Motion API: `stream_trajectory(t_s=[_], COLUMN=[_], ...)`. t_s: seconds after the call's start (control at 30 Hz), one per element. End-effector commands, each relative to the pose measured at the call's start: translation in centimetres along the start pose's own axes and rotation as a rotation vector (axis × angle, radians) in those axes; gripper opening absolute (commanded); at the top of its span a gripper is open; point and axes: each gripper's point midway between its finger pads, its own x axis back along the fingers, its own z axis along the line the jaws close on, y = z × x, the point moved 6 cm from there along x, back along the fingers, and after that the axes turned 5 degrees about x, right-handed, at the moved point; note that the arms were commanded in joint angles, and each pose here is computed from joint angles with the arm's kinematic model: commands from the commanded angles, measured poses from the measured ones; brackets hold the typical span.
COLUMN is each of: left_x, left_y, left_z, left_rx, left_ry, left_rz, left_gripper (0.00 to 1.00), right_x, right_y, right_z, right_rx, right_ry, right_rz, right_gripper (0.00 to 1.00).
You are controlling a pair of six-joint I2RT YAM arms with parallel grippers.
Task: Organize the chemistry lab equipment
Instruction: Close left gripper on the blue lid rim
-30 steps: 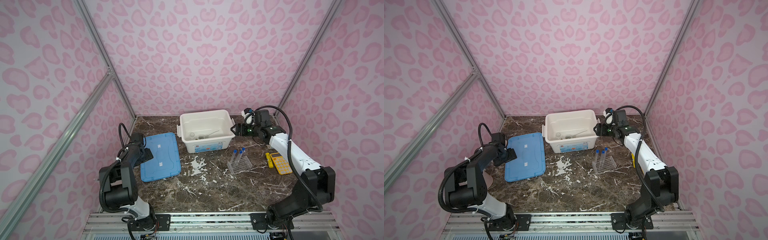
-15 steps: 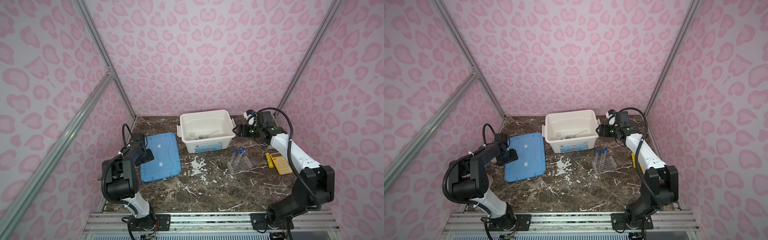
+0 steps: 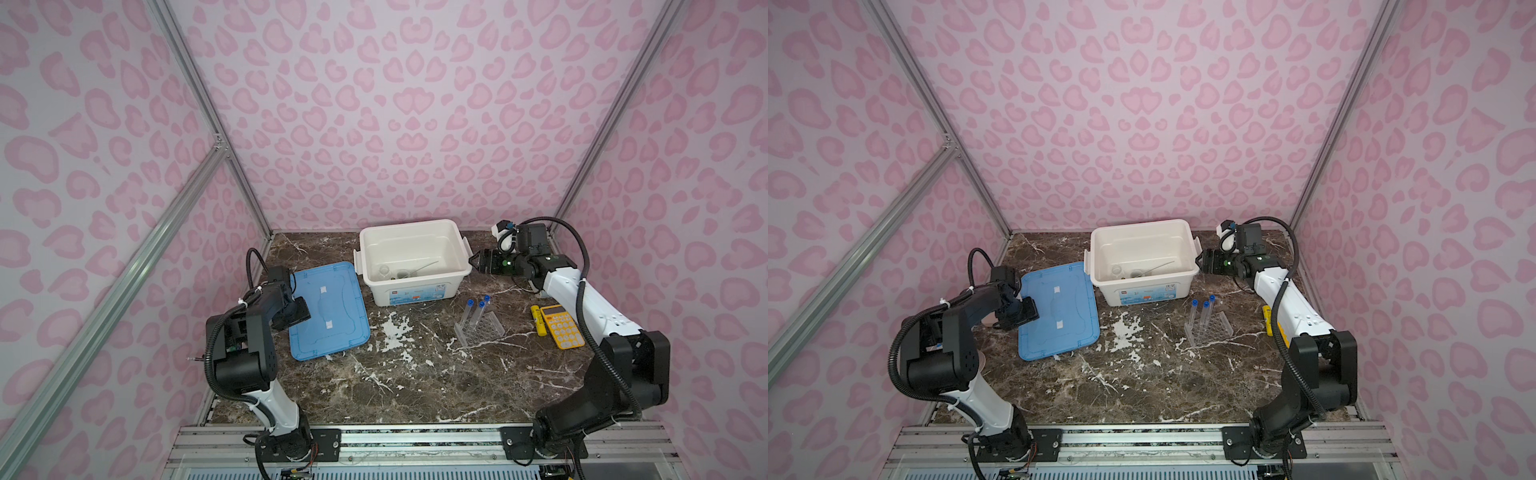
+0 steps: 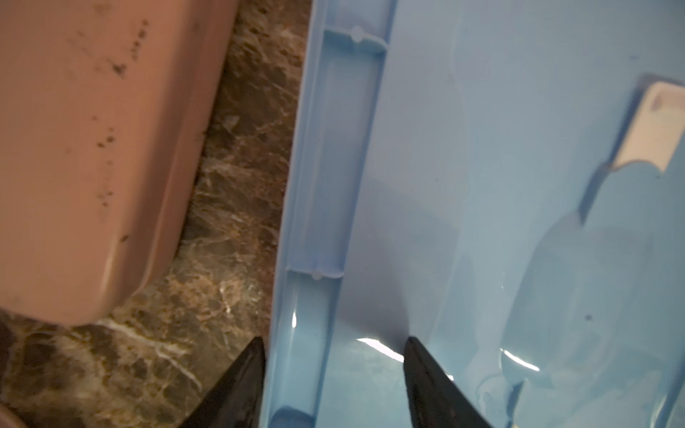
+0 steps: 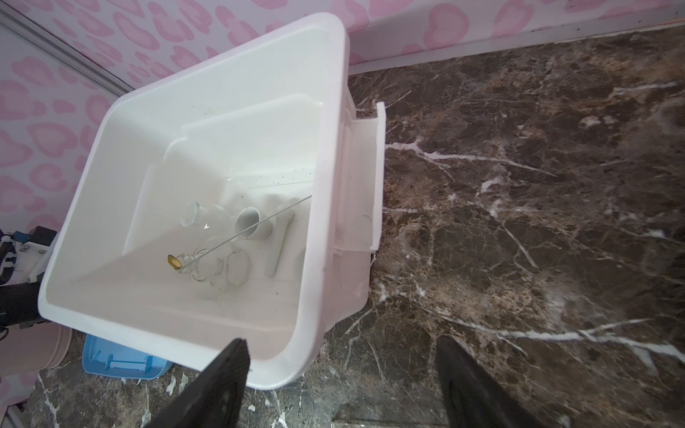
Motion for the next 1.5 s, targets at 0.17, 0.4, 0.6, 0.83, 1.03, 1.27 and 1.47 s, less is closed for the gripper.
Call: stream_trajectory(t_s=[0.17,0.4,0.6,0.83,1.03,1.27,1.47], left_x=[2.2,2.0,1.0,0.2,-0.4,-0.8,-0.9], left_y=[0.5,-0.1,-1.1,-1.6,-1.7,-1.4,-1.2], left_z=[-1.0,-0.2,0.3,0.4,0.3,0.0,-0.2], left_rx=[0.001,0.028,0.035,0.043,0.037,0.024,0.018], left_ry=[-0.054,0.004,0.017,0.003,-0.003,-0.018,-0.031], left_rz=[-0.033,-0.015,0.007,0.030,0.048,0.060,0.061], left_gripper=[0.61,0.60,0.57,0.48,0.32,0.19,0.13], right_x=[0.0,0.3,0.6,0.9,1.2,1.4,1.6], right_y=[0.1,0.1,-0.1,-0.1,-0.1,0.0,0.0], right_z=[0.0,0.2,0.2,0.4,0.4,0.3,0.2], right_rx=[0.001,0.001,0.005,0.005,0.008,0.017,0.016], right_ry=[0.010,0.011,0.004,0.007,0.002,-0.009,-0.013], right_rz=[-0.011,-0.018,-0.014,-0.019,-0.022,-0.023,-0.023], right_gripper=[0.81,0.81,0.81,0.81,0.81,0.81,0.81])
